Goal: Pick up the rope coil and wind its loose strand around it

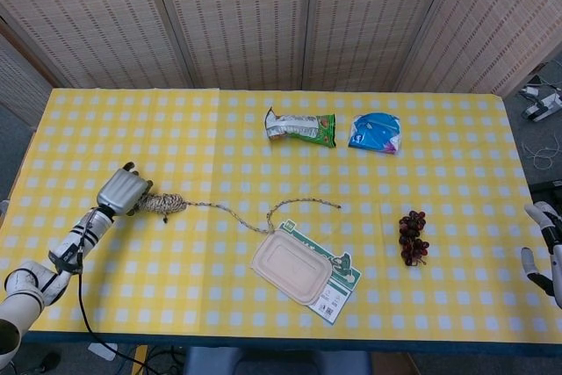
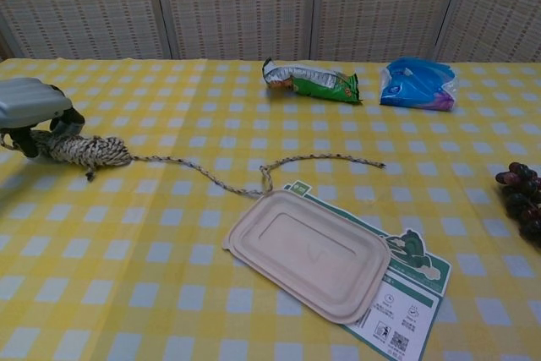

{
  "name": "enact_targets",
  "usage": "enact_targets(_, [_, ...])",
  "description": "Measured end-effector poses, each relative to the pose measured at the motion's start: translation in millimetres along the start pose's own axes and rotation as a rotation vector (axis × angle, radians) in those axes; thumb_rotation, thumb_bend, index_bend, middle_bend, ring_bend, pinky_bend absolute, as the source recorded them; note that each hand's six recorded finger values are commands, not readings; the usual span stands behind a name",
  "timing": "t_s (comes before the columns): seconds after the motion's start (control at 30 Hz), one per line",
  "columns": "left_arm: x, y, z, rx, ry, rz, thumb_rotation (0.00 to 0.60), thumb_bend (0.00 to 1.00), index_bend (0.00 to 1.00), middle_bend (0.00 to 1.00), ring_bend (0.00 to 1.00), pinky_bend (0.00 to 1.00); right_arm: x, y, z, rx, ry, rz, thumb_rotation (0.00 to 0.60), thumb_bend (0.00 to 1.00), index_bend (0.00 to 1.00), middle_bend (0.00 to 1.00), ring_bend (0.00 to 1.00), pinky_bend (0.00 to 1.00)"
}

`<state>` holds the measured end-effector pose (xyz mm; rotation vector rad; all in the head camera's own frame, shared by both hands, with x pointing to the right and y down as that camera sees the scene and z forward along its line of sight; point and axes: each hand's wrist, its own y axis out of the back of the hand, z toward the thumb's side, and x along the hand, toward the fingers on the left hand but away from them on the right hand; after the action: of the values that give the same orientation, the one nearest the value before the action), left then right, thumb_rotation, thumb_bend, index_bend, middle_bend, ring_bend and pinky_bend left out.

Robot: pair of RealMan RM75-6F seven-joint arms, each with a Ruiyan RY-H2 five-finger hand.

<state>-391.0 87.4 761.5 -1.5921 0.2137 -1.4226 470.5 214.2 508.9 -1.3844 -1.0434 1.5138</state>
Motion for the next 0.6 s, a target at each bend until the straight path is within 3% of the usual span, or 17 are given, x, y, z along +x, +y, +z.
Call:
enact_targets(0.37, [-12.7,12.0,-20.8,-0.247,0.090,0.073,0.600,0.25,0.75,0.72,0.55,0.33,-0.3,2.1,2.1,0.000,0.016,-0.006,0.600,0.39,0.17,0.26,0.12,0.17])
enact_targets(0.6, [-22.9,30.4,-28.0,-0.397,0.115,0.144,0.600,0.25,0.75,0.72,0.57,0.39,-4.9,4.7,12.2,0.000,0.063,0.002,0.600,0.39,0.17,0.26,0.13,0.18])
